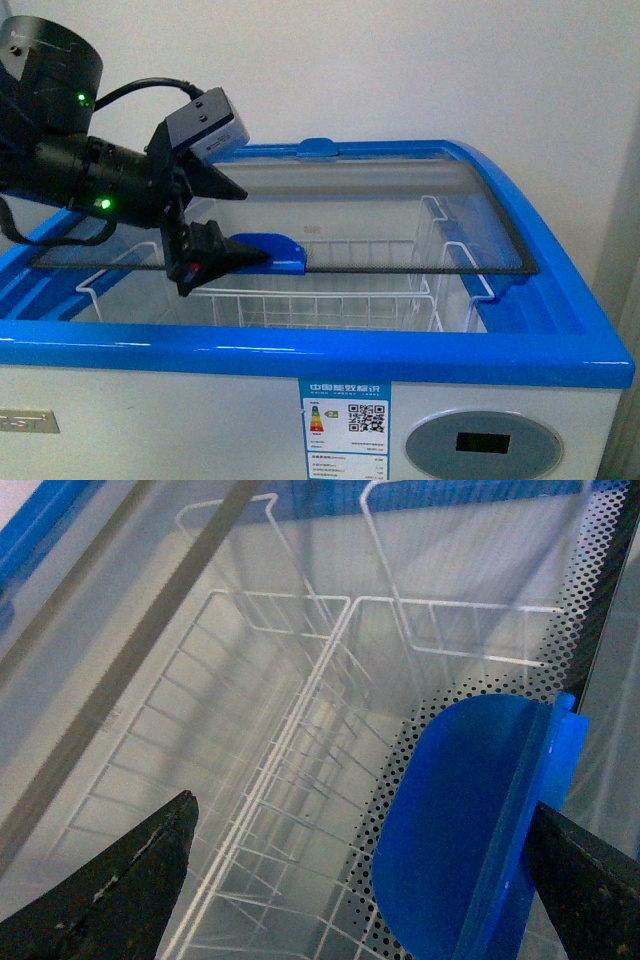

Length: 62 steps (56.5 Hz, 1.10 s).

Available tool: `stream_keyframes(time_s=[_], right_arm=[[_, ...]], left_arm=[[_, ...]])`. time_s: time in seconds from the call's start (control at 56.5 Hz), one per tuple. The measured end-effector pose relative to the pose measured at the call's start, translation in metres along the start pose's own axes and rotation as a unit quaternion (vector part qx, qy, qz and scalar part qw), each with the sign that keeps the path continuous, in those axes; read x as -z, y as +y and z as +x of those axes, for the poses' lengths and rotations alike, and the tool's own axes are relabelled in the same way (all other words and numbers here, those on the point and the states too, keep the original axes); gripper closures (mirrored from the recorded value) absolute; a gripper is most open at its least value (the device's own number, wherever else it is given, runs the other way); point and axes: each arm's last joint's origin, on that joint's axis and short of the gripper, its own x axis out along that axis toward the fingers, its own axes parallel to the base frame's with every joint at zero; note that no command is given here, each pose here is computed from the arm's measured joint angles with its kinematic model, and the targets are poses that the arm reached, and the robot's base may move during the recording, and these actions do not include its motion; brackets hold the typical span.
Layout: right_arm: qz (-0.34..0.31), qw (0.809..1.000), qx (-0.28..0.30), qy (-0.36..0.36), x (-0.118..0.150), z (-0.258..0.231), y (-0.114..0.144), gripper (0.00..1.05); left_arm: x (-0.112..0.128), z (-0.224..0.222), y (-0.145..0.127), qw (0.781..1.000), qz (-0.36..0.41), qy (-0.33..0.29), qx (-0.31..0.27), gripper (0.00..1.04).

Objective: Put drink in fridge

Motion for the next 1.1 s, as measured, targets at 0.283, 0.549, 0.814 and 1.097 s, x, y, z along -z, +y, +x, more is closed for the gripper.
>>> stream_keyframes(time_s=[0.283,0.549,0.814,1.097], right_arm=[[0.000,1.000,0.000,0.000,0.000,0.000,0.000,0.64],[0.000,1.000,0.000,0.000,0.000,0.000,0.000,0.64],[0.000,1.000,0.000,0.000,0.000,0.000,0.000,0.64],[0.000,1.000,0.000,0.000,0.000,0.000,0.000,0.64]], left_arm=[[-0.005,0.032,0.051,1.000,0.018,0.005,-0.022,0.08],[-0.012,0.061,0.090,0.992,0.066,0.020,-0.107,0.08],[-0.004,0.039,0.068,0.989,0.045,0.041,-0.133,0.08],[-0.014,-0.050,0.006,0.967,-0.086,0.065,-0.232,0.08]])
